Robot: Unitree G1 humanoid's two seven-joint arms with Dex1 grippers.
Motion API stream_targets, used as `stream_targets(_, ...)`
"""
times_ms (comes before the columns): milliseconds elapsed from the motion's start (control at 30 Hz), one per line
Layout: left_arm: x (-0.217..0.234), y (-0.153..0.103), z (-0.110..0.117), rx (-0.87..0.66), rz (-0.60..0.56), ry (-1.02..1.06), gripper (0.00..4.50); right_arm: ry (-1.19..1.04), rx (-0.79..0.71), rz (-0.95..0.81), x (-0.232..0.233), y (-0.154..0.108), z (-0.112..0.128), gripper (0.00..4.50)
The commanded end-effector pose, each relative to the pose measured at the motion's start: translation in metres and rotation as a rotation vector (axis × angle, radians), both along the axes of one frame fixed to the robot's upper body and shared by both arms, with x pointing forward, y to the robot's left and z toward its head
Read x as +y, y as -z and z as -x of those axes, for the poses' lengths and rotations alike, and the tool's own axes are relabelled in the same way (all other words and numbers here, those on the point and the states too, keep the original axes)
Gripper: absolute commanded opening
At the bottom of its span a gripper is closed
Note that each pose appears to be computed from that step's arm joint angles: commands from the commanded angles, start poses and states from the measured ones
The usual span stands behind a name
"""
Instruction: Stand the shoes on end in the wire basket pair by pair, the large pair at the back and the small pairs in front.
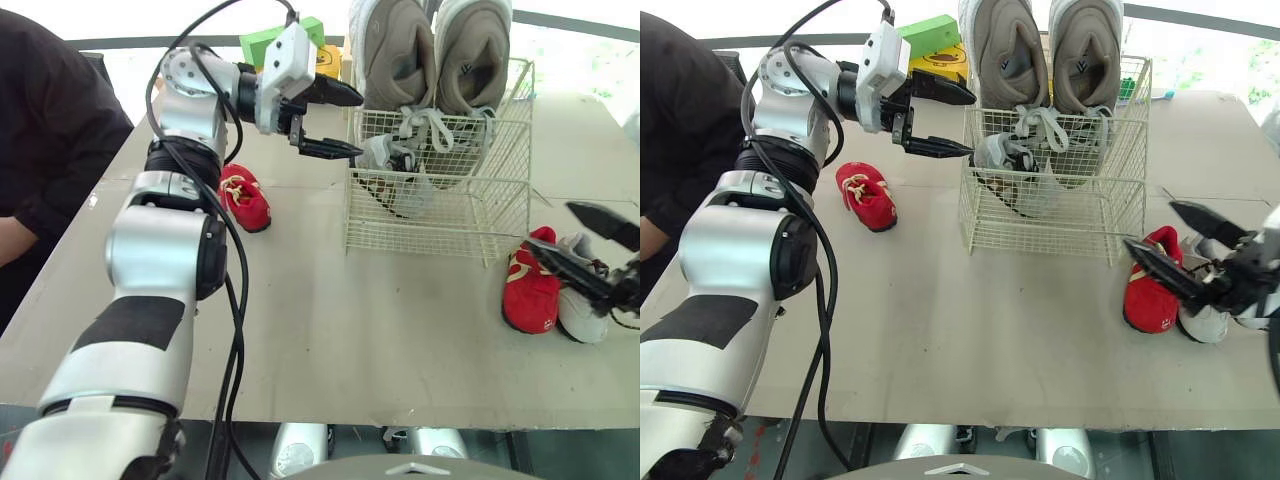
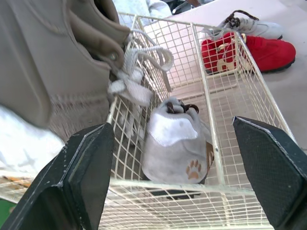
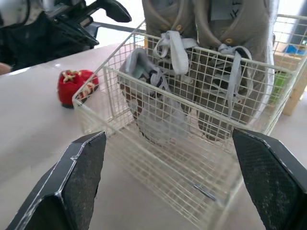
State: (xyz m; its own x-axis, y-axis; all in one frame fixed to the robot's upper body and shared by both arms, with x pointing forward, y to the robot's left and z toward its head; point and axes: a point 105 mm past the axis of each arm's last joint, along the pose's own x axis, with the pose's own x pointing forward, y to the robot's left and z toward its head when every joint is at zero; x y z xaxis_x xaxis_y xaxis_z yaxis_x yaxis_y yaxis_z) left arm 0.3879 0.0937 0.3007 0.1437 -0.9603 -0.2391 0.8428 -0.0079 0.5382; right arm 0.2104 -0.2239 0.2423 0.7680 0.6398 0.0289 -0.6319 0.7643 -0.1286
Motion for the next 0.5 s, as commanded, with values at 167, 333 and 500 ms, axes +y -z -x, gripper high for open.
stream_targets(167, -0.015, -0.012, 0.019, 0.126, 0.168, -0.004, 4.23, -0.051, 0.009, 0.071, -0.028, -0.016, 0.015, 4.0)
stream_targets(333, -0.035, -0.002, 0.018, 0.2, 0.153, -0.155, 4.23, -0.105, -0.062, 0.098, -0.009, -0.027, 0.018, 4.0)
stream_targets(500, -0.039, 0.012, 0.009, 0.108, 0.032, -0.236, 4.23, -0.11, -0.088, 0.085, 0.003, -0.029, 0.017, 4.0)
